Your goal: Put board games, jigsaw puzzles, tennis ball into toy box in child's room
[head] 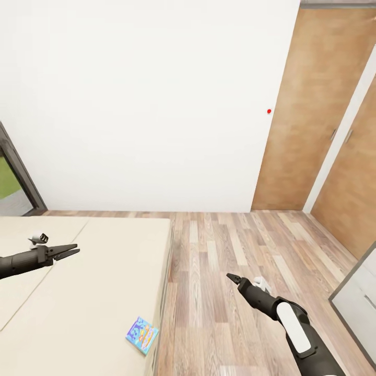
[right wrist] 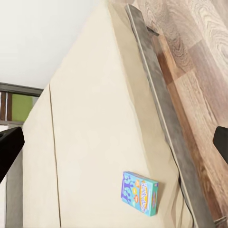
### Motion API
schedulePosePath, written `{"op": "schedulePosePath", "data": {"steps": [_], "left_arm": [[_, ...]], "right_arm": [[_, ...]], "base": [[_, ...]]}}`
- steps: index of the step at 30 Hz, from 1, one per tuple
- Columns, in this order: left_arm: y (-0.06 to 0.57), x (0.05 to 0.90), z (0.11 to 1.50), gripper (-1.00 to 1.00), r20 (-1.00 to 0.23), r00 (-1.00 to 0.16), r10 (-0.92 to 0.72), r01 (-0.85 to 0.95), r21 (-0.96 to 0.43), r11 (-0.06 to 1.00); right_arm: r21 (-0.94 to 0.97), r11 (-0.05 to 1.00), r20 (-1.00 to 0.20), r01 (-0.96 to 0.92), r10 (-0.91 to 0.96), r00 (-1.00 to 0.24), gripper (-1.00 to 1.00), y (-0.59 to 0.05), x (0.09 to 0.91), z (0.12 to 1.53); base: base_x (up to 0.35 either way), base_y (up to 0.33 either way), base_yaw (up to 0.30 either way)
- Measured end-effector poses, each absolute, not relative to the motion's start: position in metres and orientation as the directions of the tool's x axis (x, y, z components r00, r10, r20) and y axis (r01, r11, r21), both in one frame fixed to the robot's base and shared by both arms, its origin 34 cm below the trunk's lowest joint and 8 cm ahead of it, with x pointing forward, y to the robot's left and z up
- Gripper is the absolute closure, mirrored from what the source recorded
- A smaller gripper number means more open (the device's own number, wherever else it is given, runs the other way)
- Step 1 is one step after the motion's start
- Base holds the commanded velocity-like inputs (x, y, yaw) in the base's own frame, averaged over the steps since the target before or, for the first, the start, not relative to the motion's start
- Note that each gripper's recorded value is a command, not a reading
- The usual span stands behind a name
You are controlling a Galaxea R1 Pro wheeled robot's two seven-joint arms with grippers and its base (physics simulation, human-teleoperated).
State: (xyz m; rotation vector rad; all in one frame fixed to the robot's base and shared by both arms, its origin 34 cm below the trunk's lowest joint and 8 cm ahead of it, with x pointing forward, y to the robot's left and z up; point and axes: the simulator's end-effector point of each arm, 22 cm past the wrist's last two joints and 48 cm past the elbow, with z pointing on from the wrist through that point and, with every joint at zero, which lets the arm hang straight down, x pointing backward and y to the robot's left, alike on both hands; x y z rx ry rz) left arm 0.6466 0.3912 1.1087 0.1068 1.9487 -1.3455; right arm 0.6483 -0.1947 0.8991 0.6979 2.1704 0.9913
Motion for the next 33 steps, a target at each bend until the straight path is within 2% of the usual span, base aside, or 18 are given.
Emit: {"op": "schedulePosePath", "data": {"steps": [33], "left_arm": [[0.391,0.640,1.137,-1.00,-0.654,-0.680,-0.332,0.499,-0.744,0.444]], "right_arm": [[0.804,0.574,-0.364,0.156,0.683,-0.634,-1.00,-0.195,0.653,0.927]], "base": [[0.000,0.000,0.014]]}}
